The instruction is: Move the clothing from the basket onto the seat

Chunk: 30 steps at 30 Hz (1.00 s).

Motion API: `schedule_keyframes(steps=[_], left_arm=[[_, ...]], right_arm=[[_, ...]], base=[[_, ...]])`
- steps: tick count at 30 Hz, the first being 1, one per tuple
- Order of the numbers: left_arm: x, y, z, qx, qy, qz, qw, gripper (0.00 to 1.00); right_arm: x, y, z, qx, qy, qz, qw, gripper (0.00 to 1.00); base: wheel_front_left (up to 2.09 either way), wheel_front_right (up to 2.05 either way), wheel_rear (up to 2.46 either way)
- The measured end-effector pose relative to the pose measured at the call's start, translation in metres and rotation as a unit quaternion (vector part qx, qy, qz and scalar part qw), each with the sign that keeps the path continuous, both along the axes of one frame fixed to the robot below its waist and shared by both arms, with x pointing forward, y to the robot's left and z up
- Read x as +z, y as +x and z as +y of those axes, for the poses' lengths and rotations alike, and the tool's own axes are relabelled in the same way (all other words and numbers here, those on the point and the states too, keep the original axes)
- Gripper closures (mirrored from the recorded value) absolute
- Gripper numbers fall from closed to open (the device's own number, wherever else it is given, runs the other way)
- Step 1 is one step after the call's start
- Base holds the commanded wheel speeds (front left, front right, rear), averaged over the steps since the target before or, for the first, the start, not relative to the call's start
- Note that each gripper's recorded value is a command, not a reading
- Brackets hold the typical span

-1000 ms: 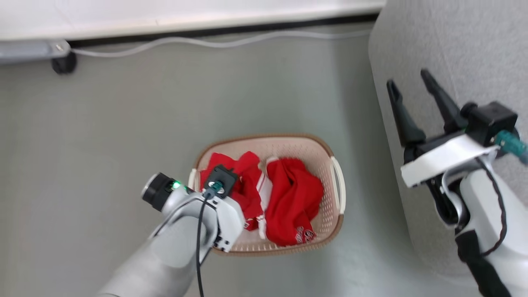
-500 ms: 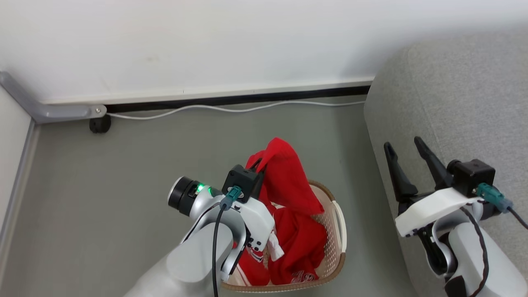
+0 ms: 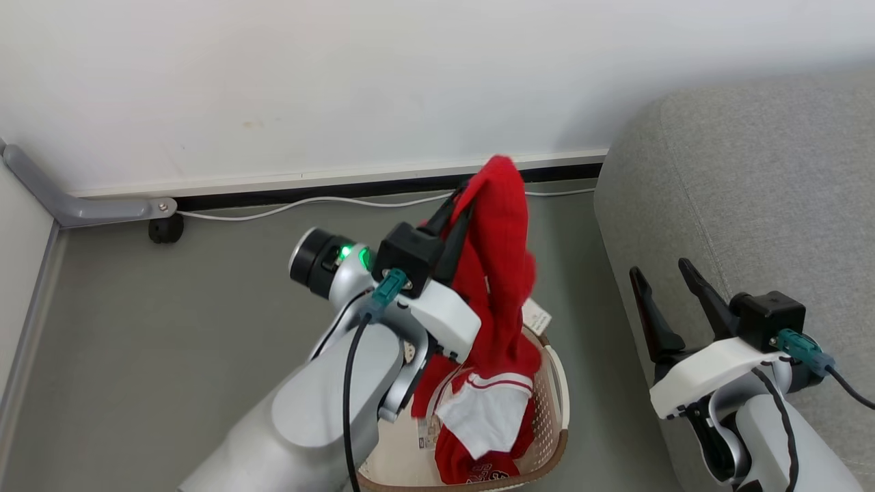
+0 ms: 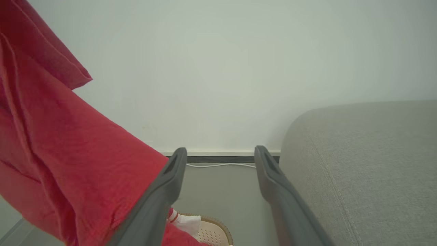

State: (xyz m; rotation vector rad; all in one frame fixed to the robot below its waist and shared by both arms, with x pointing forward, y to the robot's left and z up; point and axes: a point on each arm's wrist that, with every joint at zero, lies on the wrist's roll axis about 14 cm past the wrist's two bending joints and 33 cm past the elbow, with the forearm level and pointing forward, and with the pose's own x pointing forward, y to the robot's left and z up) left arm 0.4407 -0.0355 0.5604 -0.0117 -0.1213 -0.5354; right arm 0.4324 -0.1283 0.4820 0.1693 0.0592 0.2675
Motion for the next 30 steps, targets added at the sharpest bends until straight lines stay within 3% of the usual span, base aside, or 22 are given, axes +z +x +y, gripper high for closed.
schedule_keyframes(steps=[11,19,23,27,30], left_arm=[[0.062,0.018,-0.002,-0.022,-0.017,-0.081,0.996,1.00],[0.068,0.018,-0.004,-0.033,-0.012,-0.087,0.996,1.00],[0.064,0.018,-0.003,-0.034,-0.008,-0.082,0.996,1.00],[0.062,0.018,-0.003,-0.037,-0.005,-0.079,0.996,1.00],[0.058,0.017,-0.003,-0.043,-0.002,-0.073,0.996,1.00]], right_arm=[[-0.008,-0.003,0.007,0.008,0.002,0.011,1.000,0.00],[-0.008,-0.007,0.015,0.023,-0.004,0.011,1.000,0.00],[-0.005,-0.012,0.032,0.059,-0.013,0.005,0.998,0.00],[0.017,-0.007,0.047,0.099,-0.024,-0.030,0.994,0.00],[0.057,0.005,0.058,0.136,-0.041,-0.089,0.986,0.00]], base=[[0.00,0.00,0.00],[0.00,0.00,0.00],[0.00,0.00,0.00],[0.00,0.00,0.00],[0.00,0.00,0.00]])
